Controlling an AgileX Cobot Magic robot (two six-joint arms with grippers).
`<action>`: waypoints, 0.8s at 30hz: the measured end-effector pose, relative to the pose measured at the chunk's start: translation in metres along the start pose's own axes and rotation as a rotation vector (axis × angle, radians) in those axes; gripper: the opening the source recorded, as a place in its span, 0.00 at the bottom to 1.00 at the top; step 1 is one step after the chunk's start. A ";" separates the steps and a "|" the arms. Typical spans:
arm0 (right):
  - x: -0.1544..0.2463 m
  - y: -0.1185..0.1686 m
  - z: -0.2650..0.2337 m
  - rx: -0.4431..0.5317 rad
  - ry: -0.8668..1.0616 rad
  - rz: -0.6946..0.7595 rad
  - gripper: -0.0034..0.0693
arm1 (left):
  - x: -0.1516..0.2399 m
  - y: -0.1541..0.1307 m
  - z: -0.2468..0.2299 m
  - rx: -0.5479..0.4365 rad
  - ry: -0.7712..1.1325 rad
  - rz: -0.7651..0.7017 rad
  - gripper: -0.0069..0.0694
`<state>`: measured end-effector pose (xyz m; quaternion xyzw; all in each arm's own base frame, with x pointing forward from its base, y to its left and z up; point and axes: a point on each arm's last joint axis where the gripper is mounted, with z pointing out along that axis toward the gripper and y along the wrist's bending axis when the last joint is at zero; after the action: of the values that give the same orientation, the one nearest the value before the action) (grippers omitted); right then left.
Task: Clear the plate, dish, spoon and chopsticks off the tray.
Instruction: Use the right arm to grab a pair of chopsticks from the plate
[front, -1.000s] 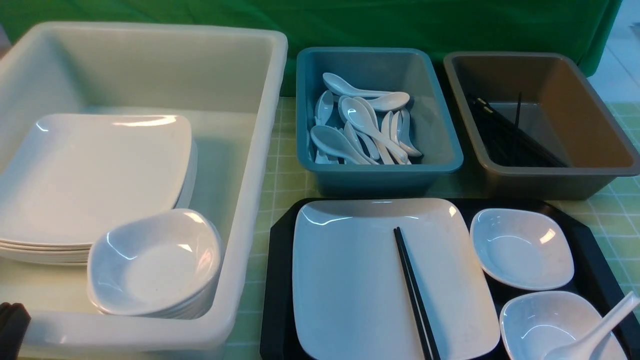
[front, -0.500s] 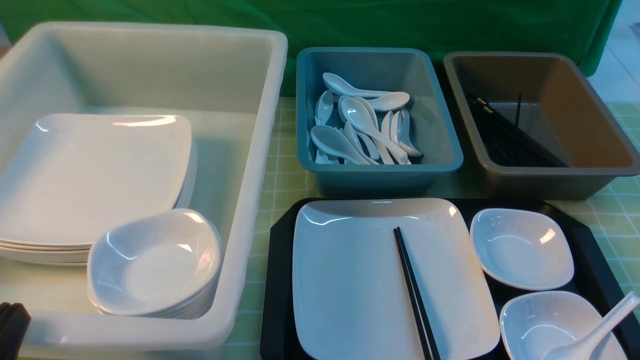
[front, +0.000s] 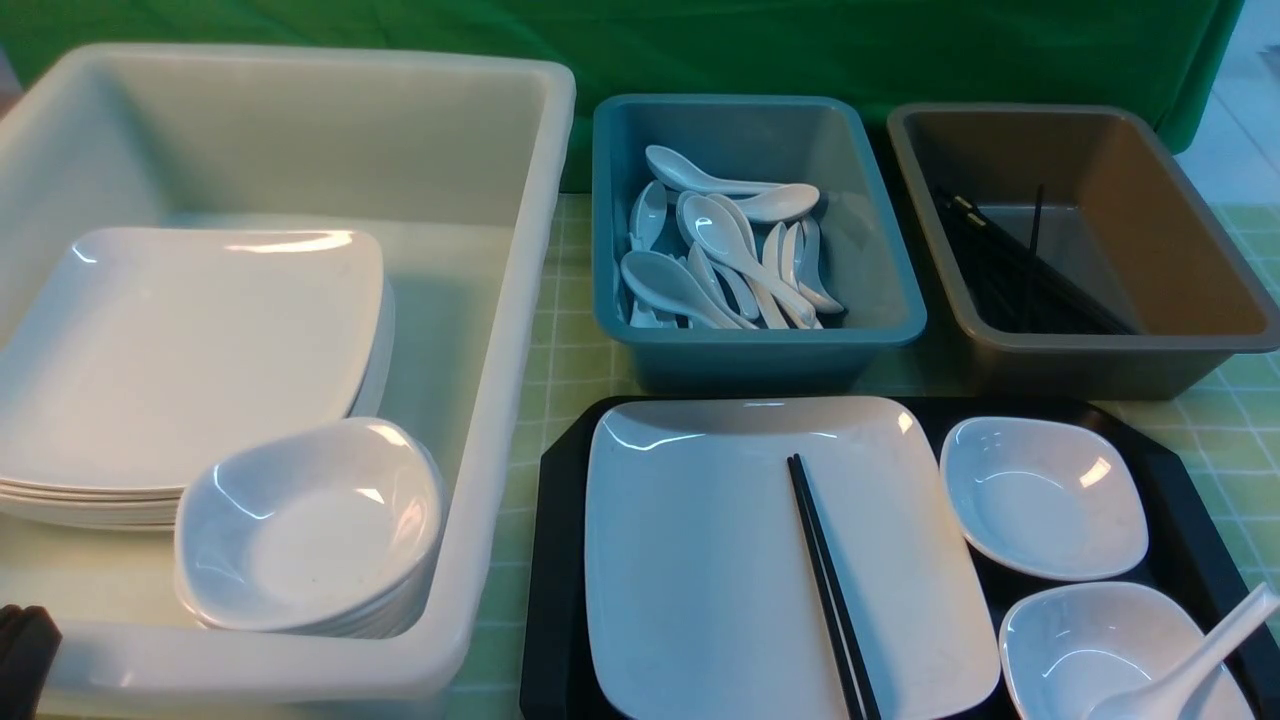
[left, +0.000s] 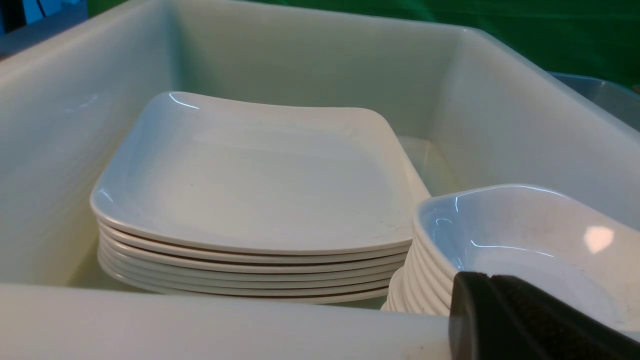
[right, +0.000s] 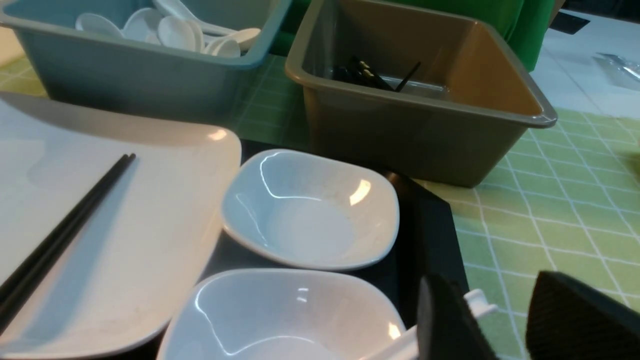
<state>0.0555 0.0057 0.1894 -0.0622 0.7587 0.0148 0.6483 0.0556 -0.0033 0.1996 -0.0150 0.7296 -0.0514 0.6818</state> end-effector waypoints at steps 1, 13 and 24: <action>0.000 0.000 0.000 0.000 0.000 0.000 0.38 | 0.000 0.000 0.000 0.000 0.000 0.000 0.09; -0.006 0.001 0.000 -0.017 -0.063 0.205 0.38 | 0.000 0.000 0.000 0.000 0.000 0.002 0.09; -0.018 0.000 -0.002 -0.095 -0.178 0.953 0.38 | 0.000 0.000 0.000 0.000 0.000 0.001 0.09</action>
<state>0.0564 0.0071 0.2070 0.2640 0.6429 0.3500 0.6281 0.0556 -0.0033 0.1996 -0.0144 0.7296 -0.0509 0.6819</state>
